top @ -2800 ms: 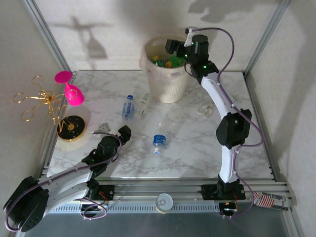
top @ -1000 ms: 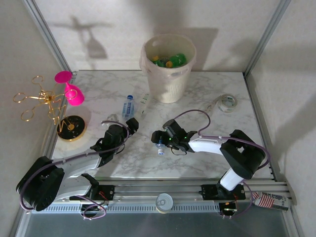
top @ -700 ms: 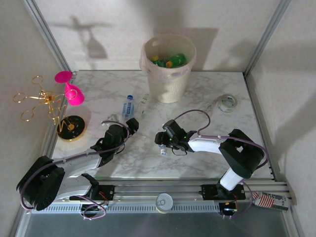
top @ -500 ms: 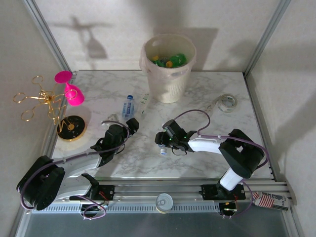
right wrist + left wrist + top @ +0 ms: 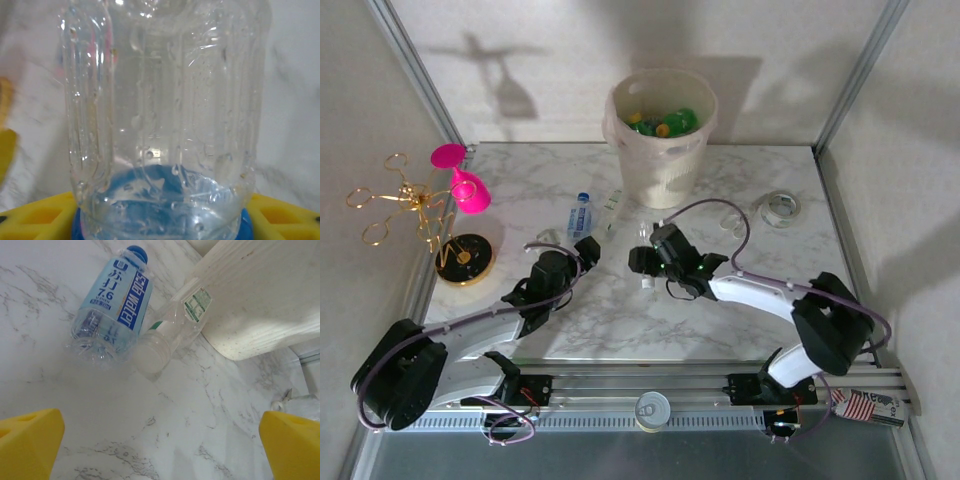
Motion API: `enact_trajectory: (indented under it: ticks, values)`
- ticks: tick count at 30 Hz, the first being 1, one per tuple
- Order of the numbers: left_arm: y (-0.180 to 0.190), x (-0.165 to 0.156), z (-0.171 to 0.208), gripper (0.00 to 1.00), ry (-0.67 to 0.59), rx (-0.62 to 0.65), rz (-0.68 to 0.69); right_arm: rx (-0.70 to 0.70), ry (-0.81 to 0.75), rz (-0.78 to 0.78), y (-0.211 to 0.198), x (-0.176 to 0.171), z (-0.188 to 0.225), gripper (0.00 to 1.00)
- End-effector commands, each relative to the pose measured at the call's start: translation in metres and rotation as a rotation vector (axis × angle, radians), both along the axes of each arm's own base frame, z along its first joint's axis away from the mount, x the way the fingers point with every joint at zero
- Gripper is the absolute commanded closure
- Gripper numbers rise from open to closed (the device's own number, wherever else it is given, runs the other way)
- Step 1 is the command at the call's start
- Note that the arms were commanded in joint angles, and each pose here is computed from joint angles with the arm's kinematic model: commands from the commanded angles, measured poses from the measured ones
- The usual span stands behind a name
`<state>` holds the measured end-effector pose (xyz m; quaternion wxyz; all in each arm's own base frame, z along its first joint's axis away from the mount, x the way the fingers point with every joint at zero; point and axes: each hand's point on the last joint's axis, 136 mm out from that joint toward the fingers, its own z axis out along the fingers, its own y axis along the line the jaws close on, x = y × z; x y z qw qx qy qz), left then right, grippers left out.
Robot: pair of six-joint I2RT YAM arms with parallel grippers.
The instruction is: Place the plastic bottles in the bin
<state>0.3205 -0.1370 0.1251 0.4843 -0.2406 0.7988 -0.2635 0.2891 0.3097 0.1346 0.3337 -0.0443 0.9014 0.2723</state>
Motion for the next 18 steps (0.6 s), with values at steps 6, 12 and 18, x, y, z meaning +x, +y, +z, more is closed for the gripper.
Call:
enact_trajectory:
  ticks: [6,12,18]
  values:
    - [0.029,-0.006,0.013,0.01,-0.054,0.017,0.084,0.095,-0.483,-0.022,-0.011,0.046,0.164,0.41]
    - [0.039,-0.014,0.014,0.00,-0.063,0.019,0.102,0.117,-0.653,-0.042,-0.024,0.078,0.243,0.41]
    - [0.048,-0.023,0.014,0.00,-0.072,0.014,0.117,0.077,-0.757,-0.101,-0.040,0.129,0.291,0.41]
